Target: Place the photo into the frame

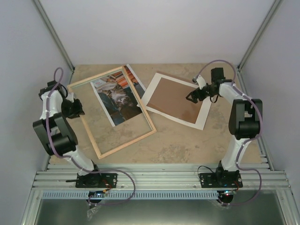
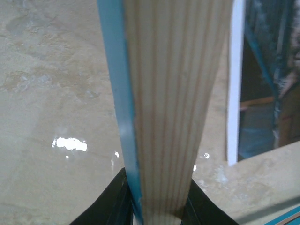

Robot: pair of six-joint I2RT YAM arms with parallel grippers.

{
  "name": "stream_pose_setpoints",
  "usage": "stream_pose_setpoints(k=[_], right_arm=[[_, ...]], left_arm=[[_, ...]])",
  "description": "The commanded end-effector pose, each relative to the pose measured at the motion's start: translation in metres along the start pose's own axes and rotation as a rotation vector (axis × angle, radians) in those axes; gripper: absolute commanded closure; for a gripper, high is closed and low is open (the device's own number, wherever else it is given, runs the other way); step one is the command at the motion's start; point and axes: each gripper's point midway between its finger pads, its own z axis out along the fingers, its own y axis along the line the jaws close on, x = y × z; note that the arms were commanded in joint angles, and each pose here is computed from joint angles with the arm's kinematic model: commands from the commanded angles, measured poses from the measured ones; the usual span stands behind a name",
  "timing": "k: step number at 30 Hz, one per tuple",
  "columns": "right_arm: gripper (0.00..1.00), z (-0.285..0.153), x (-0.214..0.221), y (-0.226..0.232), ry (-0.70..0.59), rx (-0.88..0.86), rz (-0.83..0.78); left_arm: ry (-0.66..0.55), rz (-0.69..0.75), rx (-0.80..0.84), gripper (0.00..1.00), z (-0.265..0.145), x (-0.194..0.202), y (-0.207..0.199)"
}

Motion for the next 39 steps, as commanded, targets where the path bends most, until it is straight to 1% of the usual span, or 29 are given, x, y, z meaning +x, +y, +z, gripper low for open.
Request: stream_pose_setpoints(k=[1,6,8,10,13,17,20,23,29,32,37,39], right_arm=[[0.09,0.006,-0.002,-0.023,0.032,0.026,0.038],[0.09,0.014,0.0,-0.039,0.06,0.011,0.107],[0.09,0.005,0.003,-0.055,0.042,0.023,0.169],[0.09,-0.001,0.003,-0.061,0.019,0.025,0.209],[0.09,-0.013,0.0,-0.067,-0.014,0.041,0.217],[0.09,-0.02,0.006,-0.072,-0.031,0.057,0.24],[0.1,-0.023,0.012,-0.073,-0.037,0.049,0.277],[0.1,-0.035,0.017,-0.076,-0.056,0.05,0.314],[0.1,-0.05,0.033,-0.083,-0.064,0.066,0.343],[0.11,-0.054,0.043,-0.083,-0.054,0.073,0.35],[0.12,-0.06,0.049,-0.075,-0.051,0.102,0.31],[0.12,-0.06,0.053,-0.075,-0.044,0.116,0.297]], left_arm=[[0.025,0.006,0.063,1.0,0.007,-0.019,0.012],[0.096,0.018,-0.022,1.0,0.022,-0.033,0.054],[0.129,0.018,-0.061,1.0,0.032,-0.033,0.068],[0.15,0.002,-0.065,1.0,0.04,-0.034,0.072],[0.155,-0.032,-0.059,1.0,0.049,-0.039,0.071],[0.166,0.022,-0.105,1.0,0.068,-0.038,0.056],[0.201,0.033,-0.1,1.0,0.087,-0.035,0.039],[0.196,0.047,-0.094,1.0,0.099,-0.043,0.022],[0.192,0.169,-0.083,1.0,0.122,-0.051,-0.03],[0.192,0.202,-0.067,1.0,0.134,-0.054,-0.053],[0.179,0.171,-0.027,1.0,0.149,-0.057,-0.079],[0.177,0.179,-0.019,1.0,0.154,-0.054,-0.09]])
